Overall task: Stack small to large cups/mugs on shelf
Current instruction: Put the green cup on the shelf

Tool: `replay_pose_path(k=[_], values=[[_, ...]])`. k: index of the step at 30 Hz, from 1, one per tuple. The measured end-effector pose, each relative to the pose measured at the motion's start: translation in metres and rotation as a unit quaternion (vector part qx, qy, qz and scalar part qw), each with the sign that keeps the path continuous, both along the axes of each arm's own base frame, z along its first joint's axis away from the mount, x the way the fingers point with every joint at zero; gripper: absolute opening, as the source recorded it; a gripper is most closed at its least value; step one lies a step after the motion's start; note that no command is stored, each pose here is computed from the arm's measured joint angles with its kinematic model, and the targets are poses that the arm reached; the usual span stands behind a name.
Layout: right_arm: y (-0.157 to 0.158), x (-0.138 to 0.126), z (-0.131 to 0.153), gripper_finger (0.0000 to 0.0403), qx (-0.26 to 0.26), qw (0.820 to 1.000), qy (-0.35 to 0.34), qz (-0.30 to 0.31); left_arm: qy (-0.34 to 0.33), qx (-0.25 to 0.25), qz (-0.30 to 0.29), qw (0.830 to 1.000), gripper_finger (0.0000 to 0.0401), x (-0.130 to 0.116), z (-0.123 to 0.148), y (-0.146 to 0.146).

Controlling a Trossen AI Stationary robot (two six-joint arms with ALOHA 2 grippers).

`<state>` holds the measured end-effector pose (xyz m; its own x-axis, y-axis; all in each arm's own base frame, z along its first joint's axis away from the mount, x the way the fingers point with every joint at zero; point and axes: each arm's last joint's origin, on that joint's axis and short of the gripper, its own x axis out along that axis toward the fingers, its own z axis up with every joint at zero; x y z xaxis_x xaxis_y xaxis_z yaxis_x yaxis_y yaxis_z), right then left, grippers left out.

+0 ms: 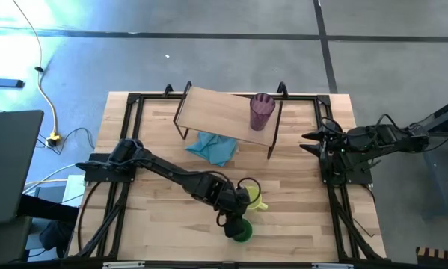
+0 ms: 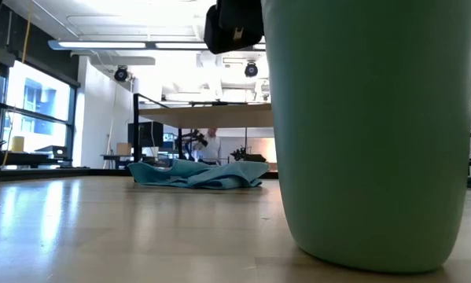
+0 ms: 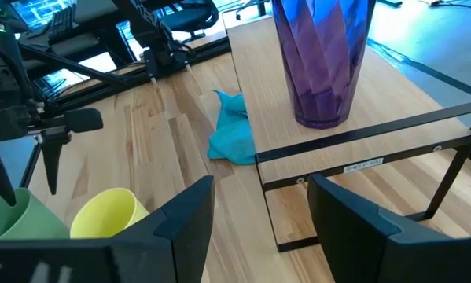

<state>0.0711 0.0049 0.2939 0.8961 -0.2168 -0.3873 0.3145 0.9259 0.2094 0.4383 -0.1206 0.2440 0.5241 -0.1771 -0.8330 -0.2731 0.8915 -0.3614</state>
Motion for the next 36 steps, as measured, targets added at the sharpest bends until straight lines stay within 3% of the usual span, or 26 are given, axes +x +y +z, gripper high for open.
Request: replay_pose_path(k=[8,20,23,29,36], values=[[0.000,0.000,0.000,0.0197,0.000,1.000,0.000,0.000,0.023,-0.014,-0.015,1.000,0.0173,0.004,-0.015,-0.003],[0.000,0.000,0.000,0.0197,0.004,1.000,-0.001,-0.001,0.049,0.006,0.007,0.999,0.0166,0.002,-0.025,-0.001],[0.000,0.000,0.000,0.0197,0.004,1.000,-0.001,-0.001,0.049,0.017,0.015,0.999,0.0132,0.002,-0.025,-0.001],[0.000,0.000,0.000,0.0197,0.004,1.000,-0.001,-0.001,0.050,0.027,0.020,0.998,0.0014,0.001,-0.025,0.000],[0.000,0.000,0.000,0.0197,0.004,1.000,0.001,-0.001,0.060,0.030,0.018,0.998,0.0006,0.000,-0.025,0.001]])
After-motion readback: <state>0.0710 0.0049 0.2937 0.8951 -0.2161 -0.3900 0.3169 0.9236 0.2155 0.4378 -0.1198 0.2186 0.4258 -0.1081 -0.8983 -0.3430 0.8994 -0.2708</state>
